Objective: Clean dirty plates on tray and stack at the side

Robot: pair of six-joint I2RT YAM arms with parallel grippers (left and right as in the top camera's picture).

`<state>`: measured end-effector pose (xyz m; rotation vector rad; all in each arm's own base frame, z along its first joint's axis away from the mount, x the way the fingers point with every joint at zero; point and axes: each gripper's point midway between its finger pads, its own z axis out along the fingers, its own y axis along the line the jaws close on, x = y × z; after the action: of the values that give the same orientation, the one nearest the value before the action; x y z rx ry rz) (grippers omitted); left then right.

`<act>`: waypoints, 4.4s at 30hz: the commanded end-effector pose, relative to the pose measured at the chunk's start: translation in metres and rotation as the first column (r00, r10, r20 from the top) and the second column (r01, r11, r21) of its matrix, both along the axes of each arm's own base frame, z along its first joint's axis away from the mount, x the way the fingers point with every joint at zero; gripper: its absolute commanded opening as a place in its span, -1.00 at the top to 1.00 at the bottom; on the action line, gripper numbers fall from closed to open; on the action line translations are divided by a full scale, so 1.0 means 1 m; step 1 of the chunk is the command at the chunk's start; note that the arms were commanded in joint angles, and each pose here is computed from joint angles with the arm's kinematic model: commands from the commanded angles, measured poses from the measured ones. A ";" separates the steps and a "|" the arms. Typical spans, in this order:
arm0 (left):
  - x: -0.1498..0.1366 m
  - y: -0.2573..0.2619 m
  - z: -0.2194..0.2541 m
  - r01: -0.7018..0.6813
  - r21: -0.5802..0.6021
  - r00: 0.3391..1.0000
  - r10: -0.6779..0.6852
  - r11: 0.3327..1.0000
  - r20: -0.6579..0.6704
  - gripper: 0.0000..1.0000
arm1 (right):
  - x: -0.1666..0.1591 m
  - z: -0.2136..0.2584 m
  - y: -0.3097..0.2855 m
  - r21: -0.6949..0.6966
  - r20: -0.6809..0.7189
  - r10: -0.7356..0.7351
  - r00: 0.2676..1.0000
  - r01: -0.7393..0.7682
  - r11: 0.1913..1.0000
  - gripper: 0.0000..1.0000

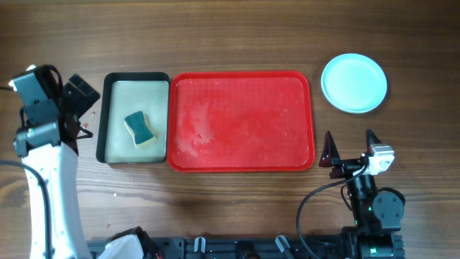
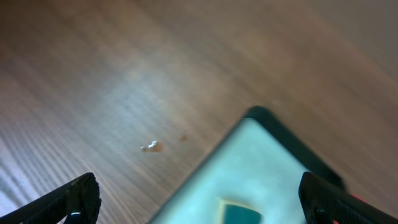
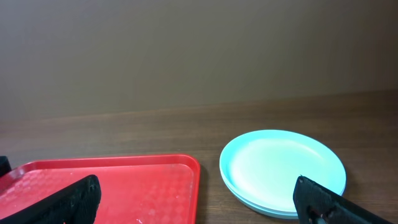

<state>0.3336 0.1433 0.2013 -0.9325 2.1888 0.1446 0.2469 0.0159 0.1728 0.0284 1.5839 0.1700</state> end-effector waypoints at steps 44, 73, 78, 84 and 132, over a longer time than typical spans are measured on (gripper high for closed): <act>-0.199 -0.116 0.094 0.242 0.198 0.734 -0.313 0.950 0.603 -1.00 | -0.001 0.003 0.002 -0.014 0.018 0.012 1.000 -0.012 1.000 -1.00; -0.124 -0.134 0.108 0.195 0.301 0.157 -0.333 0.933 0.930 -1.00 | -0.001 0.003 0.002 -0.014 0.018 0.012 1.000 -0.012 1.000 -0.99; -0.117 -0.134 0.091 0.206 0.293 0.191 -0.332 0.934 0.924 -1.00 | -0.001 0.003 0.002 -0.014 0.018 0.012 1.000 -0.012 1.000 -0.99; -0.107 -0.134 0.072 0.230 0.274 0.270 -0.332 0.934 0.904 -1.00 | -0.001 0.003 0.002 -0.014 0.018 0.012 1.000 -0.012 1.000 -0.99; -0.088 -0.133 -0.043 0.330 0.188 0.658 -0.368 0.925 0.657 -1.00 | -0.001 0.003 0.002 -0.014 0.015 0.012 1.000 -0.012 1.000 -1.00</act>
<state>0.2462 0.0131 0.1582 -0.4326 1.5923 -0.3007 0.2467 0.0160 0.1733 0.0279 1.5817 0.1703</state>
